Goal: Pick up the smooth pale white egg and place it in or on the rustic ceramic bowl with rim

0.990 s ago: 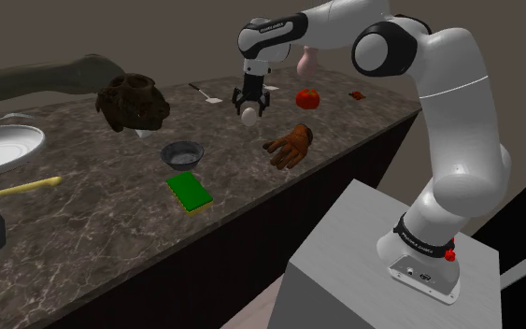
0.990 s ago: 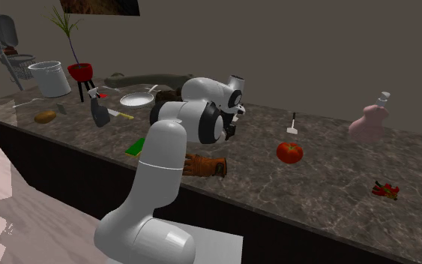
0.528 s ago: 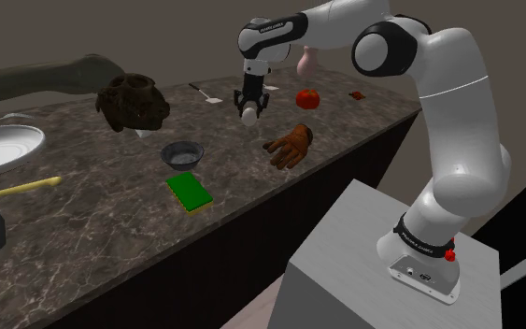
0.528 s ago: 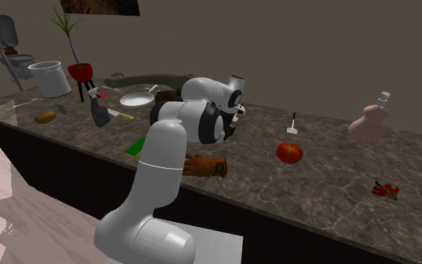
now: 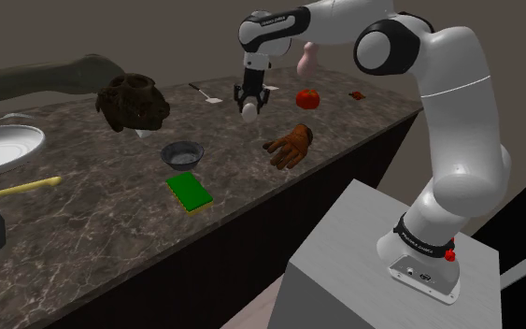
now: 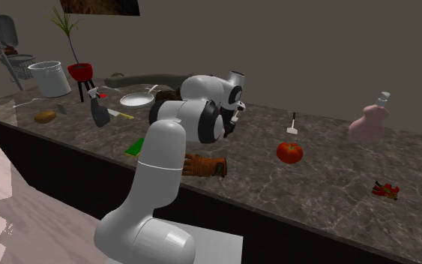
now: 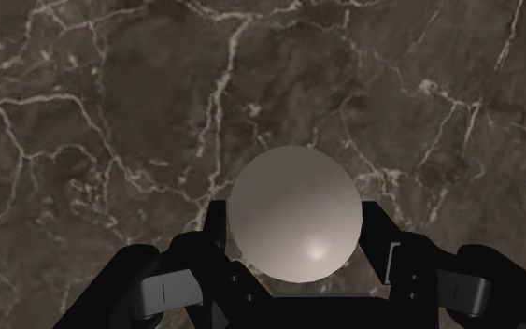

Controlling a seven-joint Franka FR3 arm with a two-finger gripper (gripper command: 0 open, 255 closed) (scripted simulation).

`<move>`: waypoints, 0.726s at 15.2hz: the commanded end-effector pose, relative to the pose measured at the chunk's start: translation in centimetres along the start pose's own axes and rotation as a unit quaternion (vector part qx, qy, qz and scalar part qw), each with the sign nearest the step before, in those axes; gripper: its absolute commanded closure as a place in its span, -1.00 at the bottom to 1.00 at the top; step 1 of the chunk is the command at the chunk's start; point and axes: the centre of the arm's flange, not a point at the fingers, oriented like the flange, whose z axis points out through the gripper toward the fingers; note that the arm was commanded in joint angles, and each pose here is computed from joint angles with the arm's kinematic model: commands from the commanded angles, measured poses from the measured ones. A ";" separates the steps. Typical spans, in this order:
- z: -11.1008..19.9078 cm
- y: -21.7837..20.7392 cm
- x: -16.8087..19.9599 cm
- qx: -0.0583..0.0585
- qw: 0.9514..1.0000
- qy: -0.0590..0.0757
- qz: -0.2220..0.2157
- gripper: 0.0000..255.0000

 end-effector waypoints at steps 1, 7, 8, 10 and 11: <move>-1.1 -0.1 -0.2 0.000 1.000 0.000 0.000 1.00; -4.2 -0.5 -0.8 0.000 1.000 0.000 0.000 1.00; -4.7 -0.5 -0.9 0.000 1.000 0.000 0.000 1.00; -5.8 -0.6 -1.1 0.000 1.000 0.000 0.000 1.00; -6.3 -0.7 -1.2 0.000 1.000 0.000 0.000 1.00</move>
